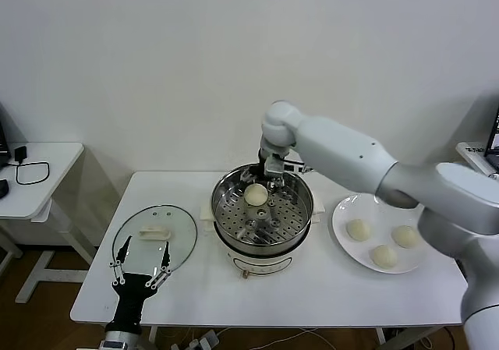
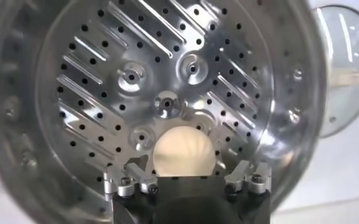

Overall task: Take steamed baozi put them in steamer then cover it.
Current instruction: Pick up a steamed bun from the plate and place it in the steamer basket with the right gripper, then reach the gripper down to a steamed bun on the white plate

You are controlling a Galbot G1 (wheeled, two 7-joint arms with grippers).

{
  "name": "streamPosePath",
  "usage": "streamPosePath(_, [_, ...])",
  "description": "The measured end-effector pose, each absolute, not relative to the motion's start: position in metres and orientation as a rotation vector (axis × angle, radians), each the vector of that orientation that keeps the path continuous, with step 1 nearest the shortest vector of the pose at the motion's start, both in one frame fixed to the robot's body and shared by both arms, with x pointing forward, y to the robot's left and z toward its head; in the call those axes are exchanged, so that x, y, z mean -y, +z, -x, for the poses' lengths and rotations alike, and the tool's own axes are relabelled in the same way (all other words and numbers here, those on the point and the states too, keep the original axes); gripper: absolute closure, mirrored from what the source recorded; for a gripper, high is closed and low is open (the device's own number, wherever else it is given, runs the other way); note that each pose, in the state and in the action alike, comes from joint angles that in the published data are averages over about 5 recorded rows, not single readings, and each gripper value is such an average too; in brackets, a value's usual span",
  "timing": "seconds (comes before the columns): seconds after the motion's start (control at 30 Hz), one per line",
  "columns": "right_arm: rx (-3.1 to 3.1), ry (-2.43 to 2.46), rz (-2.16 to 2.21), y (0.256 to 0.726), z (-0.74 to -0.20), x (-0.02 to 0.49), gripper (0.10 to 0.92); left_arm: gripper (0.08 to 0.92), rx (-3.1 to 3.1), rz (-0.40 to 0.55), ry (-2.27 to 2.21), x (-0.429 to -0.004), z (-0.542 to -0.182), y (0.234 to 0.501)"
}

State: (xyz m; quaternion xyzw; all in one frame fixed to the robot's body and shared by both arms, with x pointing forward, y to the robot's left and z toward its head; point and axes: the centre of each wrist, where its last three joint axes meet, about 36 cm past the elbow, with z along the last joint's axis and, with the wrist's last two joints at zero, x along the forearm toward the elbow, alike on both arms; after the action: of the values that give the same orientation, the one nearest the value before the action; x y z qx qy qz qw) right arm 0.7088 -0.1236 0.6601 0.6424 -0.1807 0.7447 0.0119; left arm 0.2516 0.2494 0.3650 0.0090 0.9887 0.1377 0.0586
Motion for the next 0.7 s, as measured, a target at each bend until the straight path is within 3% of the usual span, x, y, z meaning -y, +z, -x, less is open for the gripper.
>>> streamPosePath(0.17, [0.867, 2.114, -1.857, 0.698, -0.713, 0.197, 0.2, 0.177, -2.991, -0.038, 0.414, -0.247, -0.252, 0.366])
streamPosePath(0.33, [1.109, 1.845, -1.691, 0.706, -0.712, 0.282, 0.2, 0.177, -2.986, -0.049, 0.41, -0.244, -0.253, 0.368])
streamPosePath(0.7, [1.31, 1.371, -1.444, 0.635, -0.676, 0.427, 0.2, 0.177, -2.989, -0.06, 0.403, -0.24, -0.25, 0.368])
